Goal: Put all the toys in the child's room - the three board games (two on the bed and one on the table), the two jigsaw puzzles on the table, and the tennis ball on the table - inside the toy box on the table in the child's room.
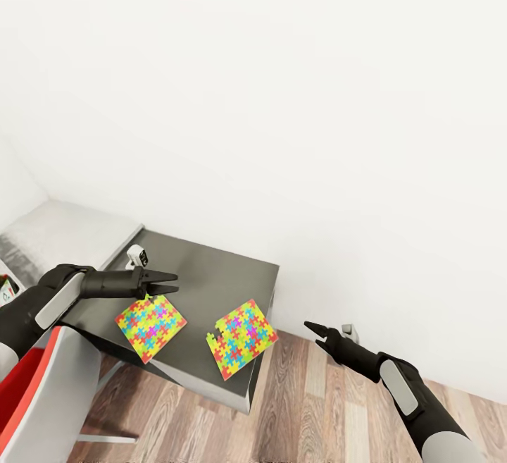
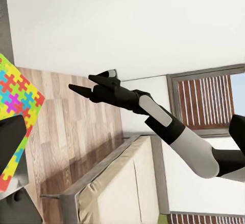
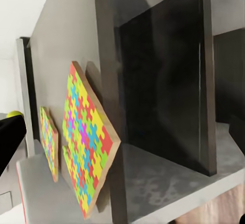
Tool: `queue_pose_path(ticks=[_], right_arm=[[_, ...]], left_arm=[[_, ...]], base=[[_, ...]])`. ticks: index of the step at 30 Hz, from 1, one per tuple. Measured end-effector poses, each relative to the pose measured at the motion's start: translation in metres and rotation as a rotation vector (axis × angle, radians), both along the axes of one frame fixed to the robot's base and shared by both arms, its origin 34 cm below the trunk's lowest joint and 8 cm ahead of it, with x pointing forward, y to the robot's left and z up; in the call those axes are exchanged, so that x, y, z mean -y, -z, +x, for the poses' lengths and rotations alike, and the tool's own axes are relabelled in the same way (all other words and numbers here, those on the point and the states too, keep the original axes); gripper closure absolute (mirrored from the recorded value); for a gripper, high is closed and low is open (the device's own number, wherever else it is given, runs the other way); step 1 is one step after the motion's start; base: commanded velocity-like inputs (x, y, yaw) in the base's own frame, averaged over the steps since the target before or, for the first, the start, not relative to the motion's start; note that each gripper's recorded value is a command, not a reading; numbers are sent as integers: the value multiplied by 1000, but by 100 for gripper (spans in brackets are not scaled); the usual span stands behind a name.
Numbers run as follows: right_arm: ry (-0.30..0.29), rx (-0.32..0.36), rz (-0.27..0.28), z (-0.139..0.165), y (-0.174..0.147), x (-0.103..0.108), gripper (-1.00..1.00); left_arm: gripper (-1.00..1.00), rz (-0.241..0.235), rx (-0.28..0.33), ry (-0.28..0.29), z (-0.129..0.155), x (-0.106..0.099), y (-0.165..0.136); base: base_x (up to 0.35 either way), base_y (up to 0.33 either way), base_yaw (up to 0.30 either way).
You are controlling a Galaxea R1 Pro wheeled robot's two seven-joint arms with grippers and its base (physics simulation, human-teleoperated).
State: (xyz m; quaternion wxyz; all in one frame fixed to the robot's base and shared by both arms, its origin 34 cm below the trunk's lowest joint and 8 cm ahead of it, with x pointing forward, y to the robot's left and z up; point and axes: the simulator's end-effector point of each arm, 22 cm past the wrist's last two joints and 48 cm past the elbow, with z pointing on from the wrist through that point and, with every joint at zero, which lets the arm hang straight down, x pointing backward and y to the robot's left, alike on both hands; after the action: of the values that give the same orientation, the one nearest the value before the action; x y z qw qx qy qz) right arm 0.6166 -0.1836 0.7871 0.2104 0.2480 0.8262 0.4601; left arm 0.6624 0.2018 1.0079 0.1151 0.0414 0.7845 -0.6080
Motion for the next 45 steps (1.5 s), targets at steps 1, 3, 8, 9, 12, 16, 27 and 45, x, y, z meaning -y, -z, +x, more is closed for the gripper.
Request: queue_pose_path(ticks=[1, 3, 8, 9, 12, 16, 27, 45], right_arm=[[0, -1, 0, 0, 1, 0, -100], [0, -4, 0, -1, 2, 0, -100], [-6, -12, 0, -3, 7, -3, -100], [-13, -14, 0, -5, 8, -5, -100], [-27, -19, -2, -8, 11, -9, -100], [-36, -26, 0, -10, 14, -14, -100], [-41, -38, 11, -13, 20, -21, -100], [-96, 21, 25, -3, 9, -66, -100]], left_arm=[[-100, 0, -2, 0, 0, 0, 1], [-100, 0, -5, 0, 0, 0, 2], [-100, -1, -13, 0, 0, 0, 7], [-100, -1, -15, 0, 0, 0, 8], [-100, -1, -20, 0, 0, 0, 11], [-100, -1, -26, 0, 0, 0, 14], [-100, -1, -42, 0, 0, 0, 23], [-100, 2, -46, 2, -1, 0, 25]], base=[[0, 0, 0], [0, 0, 0], [0, 0, 0], [0, 0, 0], [0, 0, 0], [0, 0, 0], [0, 0, 0], [0, 0, 0]])
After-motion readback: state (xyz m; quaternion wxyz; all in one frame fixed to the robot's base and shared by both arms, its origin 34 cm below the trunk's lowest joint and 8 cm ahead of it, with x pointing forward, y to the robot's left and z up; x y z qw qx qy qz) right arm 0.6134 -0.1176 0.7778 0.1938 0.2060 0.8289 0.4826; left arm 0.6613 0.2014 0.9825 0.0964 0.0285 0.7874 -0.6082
